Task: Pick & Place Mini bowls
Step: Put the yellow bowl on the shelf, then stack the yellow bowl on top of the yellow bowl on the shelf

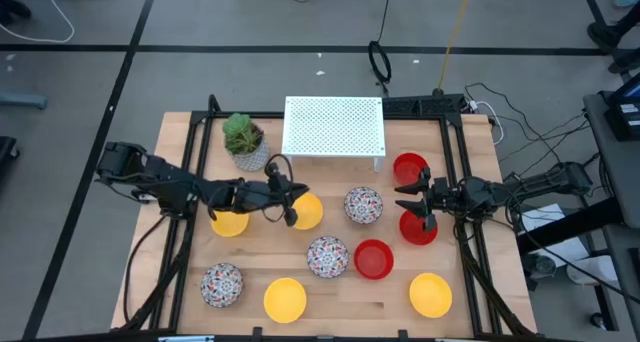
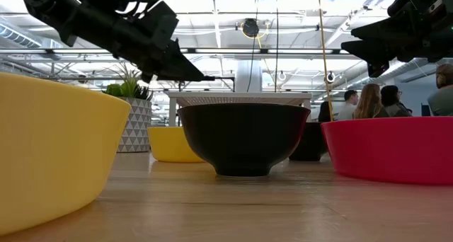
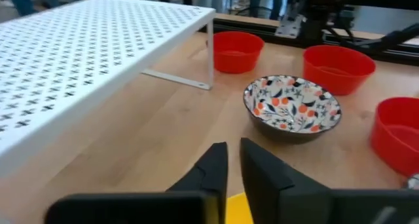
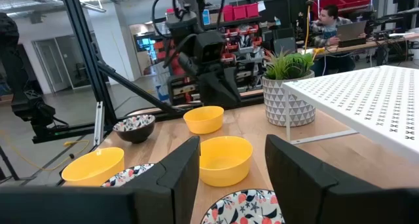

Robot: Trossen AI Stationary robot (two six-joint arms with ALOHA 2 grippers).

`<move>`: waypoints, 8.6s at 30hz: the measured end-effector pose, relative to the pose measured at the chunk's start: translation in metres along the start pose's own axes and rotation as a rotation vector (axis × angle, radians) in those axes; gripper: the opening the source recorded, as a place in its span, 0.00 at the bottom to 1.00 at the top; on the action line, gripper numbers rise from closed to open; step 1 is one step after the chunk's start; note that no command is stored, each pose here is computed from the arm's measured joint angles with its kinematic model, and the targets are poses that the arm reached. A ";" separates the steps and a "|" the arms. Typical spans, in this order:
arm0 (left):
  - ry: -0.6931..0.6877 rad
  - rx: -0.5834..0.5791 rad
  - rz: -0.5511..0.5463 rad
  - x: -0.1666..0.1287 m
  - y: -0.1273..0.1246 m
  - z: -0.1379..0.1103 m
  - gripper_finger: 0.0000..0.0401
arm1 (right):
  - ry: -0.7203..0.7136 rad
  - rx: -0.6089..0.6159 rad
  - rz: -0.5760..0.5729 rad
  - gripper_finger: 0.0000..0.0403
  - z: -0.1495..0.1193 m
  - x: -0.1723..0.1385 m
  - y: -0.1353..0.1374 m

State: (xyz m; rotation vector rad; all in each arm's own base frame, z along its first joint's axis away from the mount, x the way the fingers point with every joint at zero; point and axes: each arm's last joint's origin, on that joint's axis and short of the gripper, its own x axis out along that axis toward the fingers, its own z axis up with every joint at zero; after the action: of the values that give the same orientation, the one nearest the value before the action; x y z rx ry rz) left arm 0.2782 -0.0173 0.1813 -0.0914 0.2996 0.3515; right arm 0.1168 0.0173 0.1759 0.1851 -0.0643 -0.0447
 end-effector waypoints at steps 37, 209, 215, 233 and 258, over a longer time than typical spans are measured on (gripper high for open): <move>0.514 0.234 -0.354 -0.007 -0.045 0.009 0.39 | 0.001 0.000 0.000 0.40 0.000 0.000 0.000; 1.420 -0.109 0.150 -0.065 -0.038 -0.038 0.03 | 0.000 0.000 0.000 0.40 0.000 0.000 0.000; 1.315 -0.031 0.013 -0.056 -0.054 -0.002 0.04 | 0.000 0.000 0.000 0.40 0.000 0.000 0.000; 0.729 0.469 -0.016 -0.034 -0.057 0.123 0.02 | 0.000 0.000 0.000 0.40 0.000 0.000 0.000; 0.491 0.321 0.261 0.043 0.129 0.187 0.05 | 0.000 0.000 0.000 0.40 0.000 0.000 0.000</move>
State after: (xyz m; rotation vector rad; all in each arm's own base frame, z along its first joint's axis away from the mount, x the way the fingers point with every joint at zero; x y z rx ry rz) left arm 0.3226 0.1438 0.3409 0.1827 0.8546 0.5341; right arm 0.1168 0.0173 0.1758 0.1851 -0.0644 -0.0448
